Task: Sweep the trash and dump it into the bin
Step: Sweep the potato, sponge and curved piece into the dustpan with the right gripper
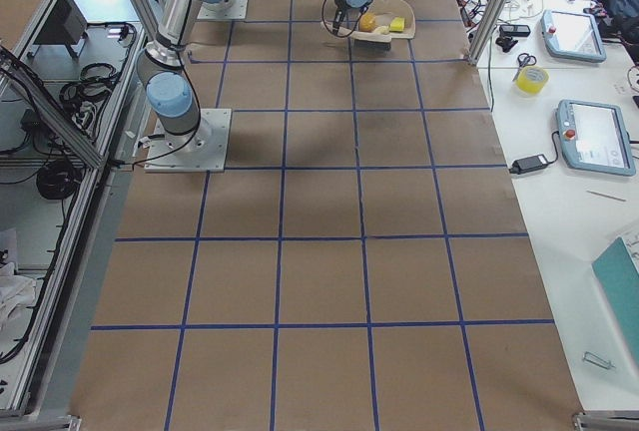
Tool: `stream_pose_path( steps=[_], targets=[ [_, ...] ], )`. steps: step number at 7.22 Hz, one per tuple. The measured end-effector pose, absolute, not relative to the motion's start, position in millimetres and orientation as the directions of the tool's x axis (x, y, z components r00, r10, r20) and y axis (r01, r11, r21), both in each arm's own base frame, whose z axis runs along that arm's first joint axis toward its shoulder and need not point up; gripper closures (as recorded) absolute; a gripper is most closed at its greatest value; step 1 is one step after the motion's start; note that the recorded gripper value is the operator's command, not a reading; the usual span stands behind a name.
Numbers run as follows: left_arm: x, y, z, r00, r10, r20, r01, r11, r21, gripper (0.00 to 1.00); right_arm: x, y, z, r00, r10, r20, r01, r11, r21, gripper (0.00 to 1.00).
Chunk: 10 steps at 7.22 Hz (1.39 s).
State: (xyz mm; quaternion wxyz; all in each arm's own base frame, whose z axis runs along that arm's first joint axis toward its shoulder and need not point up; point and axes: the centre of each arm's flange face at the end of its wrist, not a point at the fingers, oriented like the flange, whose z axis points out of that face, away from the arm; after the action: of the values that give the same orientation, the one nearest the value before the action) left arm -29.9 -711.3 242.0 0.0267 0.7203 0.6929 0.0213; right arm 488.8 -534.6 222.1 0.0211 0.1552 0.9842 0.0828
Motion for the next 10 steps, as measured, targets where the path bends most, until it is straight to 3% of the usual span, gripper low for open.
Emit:
stream_pose_path(
  steps=[6, 10],
  targets=[
    [-30, -711, 241, 0.039, 0.999, -0.004, 0.997, -0.039, 0.068, 1.00, 536, -552, 255, -0.941, 0.317, -0.119, 0.296, 0.941, 0.164, 1.00],
    [-27, -710, 239, 0.032, 0.999, -0.004, 0.999, -0.032, 0.041, 1.00, 483, -551, 288, -0.946, 0.324, -0.011, 0.315, 0.929, 0.194, 1.00]
  ],
)
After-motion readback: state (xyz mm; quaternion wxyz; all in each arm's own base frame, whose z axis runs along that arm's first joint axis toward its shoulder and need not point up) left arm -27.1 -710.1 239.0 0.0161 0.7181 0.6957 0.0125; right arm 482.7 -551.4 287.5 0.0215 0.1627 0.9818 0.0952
